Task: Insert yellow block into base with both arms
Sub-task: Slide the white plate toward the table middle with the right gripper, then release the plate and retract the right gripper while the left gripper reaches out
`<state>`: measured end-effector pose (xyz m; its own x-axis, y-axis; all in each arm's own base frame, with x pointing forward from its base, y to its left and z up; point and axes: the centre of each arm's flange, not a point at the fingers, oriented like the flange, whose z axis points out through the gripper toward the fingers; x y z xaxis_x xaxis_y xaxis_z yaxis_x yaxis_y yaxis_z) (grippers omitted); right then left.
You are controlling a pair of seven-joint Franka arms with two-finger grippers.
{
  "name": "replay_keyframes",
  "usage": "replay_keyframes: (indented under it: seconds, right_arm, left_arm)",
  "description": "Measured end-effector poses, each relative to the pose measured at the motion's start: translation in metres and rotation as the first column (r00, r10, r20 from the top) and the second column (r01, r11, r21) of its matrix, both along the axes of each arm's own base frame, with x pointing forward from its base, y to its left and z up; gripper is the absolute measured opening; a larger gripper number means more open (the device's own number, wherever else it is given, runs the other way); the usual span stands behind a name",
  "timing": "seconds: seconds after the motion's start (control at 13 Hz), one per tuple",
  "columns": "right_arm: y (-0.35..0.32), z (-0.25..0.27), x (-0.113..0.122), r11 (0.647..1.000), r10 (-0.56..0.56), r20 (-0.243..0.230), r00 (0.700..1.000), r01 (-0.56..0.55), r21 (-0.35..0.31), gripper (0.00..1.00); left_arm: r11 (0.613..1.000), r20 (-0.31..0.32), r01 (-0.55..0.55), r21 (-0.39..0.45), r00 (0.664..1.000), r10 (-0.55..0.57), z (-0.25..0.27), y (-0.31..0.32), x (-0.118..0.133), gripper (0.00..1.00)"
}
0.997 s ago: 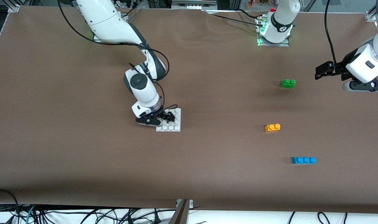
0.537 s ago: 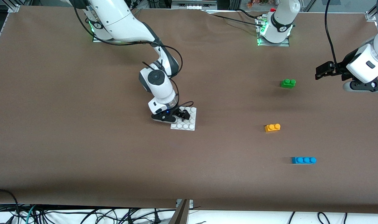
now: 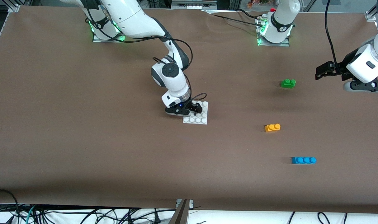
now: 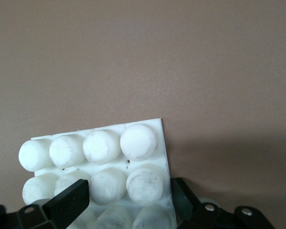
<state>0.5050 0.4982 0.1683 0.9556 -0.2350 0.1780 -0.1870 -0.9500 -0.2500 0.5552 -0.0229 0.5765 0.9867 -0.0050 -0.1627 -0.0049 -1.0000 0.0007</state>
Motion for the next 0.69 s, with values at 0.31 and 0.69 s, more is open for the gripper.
replay_keyframes:
  seconds: [0.31, 0.69]
  right_arm:
    - [0.015, 0.0, -0.012, 0.999, 0.042, 0.011, 0.999, -0.042, -0.007, 0.8]
    - [0.019, 0.003, -0.011, 0.999, 0.04, 0.017, 0.999, -0.04, -0.001, 0.82]
  left_arm:
    - [1.0, -0.002, 0.0, 0.0, 1.0, 0.0, 0.0, 0.0, 0.0, 1.0]
    - [1.0, -0.003, 0.0, 0.0, 1.0, 0.0, 0.0, 0.0, 0.0, 1.0]
